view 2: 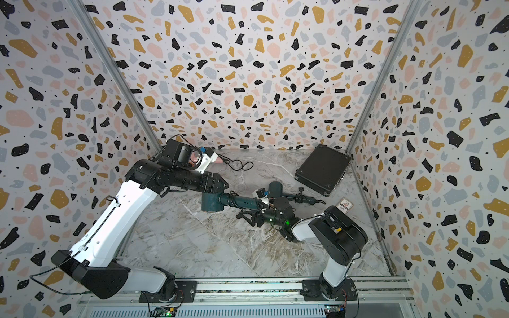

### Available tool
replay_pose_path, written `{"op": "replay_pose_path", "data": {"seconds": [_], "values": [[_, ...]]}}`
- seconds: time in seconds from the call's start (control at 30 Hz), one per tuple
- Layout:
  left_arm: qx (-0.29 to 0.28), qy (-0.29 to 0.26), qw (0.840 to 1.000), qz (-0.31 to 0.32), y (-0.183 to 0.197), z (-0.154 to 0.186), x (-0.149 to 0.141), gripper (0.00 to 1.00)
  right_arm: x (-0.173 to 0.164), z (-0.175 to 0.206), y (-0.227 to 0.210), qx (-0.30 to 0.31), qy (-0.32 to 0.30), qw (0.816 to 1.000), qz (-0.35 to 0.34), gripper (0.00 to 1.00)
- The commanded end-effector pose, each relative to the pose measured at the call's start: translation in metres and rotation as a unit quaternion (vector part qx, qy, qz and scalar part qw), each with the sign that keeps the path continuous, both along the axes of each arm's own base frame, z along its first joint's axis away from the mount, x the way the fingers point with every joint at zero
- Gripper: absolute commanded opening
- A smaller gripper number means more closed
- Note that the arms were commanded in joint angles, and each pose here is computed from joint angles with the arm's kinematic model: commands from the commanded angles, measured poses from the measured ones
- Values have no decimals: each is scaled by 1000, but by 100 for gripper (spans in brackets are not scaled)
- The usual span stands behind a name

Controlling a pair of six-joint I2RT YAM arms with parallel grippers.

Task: Wrap the cord around the hair dryer
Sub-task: Wrap the power cord around the hair dryer.

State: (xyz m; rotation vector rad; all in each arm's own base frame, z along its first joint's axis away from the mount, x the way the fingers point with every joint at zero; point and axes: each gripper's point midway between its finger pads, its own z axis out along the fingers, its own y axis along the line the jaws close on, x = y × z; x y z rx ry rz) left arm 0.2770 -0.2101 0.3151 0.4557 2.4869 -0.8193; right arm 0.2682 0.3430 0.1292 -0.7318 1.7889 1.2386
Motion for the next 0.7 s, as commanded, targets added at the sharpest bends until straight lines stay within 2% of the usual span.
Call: {"op": "replay_pose_path", "data": {"seconds": [0.0,0.17,0.43,0.67], "values": [[-38,-30,999,2,-7,19,3,0,2,19,10,29,-3,1000,4,65],[-31,-36,999,16,-5,17,10,0,-1,21,18,34,6,999,13,58],[-9,-56,997,53,7,15,24,0,-9,3,10,7,43,999,4,31],[-31,-68,993,97,18,21,38,0,-18,-8,0,-7,65,998,-4,10]]}}
